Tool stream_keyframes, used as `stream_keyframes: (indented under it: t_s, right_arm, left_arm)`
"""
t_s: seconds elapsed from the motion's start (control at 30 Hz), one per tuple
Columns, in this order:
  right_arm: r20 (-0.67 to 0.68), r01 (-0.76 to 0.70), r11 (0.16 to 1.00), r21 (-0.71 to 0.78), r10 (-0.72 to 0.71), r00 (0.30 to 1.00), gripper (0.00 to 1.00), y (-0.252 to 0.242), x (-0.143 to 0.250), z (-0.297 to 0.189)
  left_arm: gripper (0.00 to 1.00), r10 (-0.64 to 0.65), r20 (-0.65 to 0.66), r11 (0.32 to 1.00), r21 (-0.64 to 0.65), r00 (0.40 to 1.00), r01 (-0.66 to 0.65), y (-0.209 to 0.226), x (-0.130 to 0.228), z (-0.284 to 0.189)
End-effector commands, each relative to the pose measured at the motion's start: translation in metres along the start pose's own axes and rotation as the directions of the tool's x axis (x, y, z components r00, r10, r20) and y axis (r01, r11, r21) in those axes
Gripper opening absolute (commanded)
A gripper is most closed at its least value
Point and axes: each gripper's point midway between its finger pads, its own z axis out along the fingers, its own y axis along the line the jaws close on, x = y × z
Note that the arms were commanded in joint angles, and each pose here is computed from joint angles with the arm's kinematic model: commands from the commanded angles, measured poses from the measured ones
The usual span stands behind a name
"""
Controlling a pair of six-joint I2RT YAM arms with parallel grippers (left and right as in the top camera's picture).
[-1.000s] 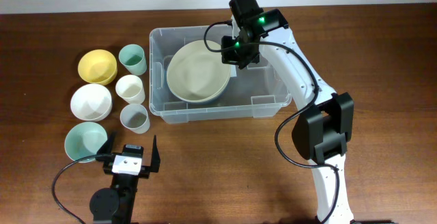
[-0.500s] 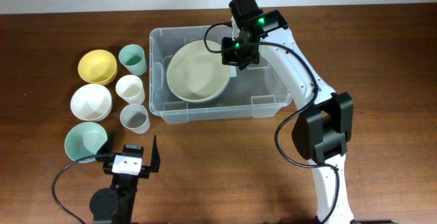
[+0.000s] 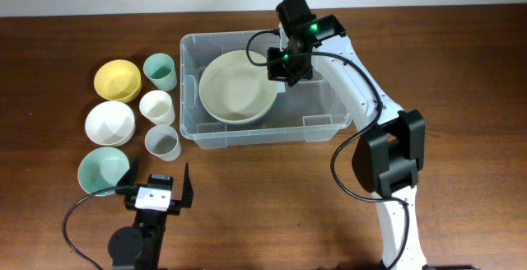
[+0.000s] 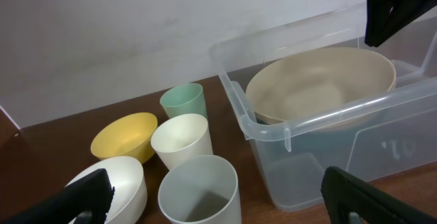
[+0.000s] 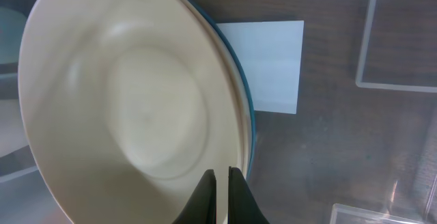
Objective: Pack container
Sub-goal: 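Lower the cream bowl onto the stacked bowls and open the right gripper, then raise the right gripper out of the bin and move it right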
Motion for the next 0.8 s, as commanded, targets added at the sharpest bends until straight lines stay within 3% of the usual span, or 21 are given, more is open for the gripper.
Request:
stream_keyframes:
  t_s: [0.0,0.53,0.77]
  right_arm:
    - [0.008,0.014,1.0,0.007,-0.014,1.0,0.04,0.0,0.0,-0.004]
    - [-0.005,0.008,0.999,0.039,-0.008,1.0,0.04,-0.009,0.005,0.004]
    - [0.063,0.017,1.0,0.018,-0.018,0.998,0.04,-0.003,-0.013,-0.016]
  left_arm:
    - [1.0,0.004,-0.011,1.0,-0.005,1.0,-0.004,0.001,0.003,0.0]
    - [1.0,0.004,-0.011,1.0,-0.005,1.0,-0.004,0.001,0.003,0.0]
    - [1.0,0.004,-0.011,1.0,-0.005,1.0,-0.004,0.001,0.003,0.0]
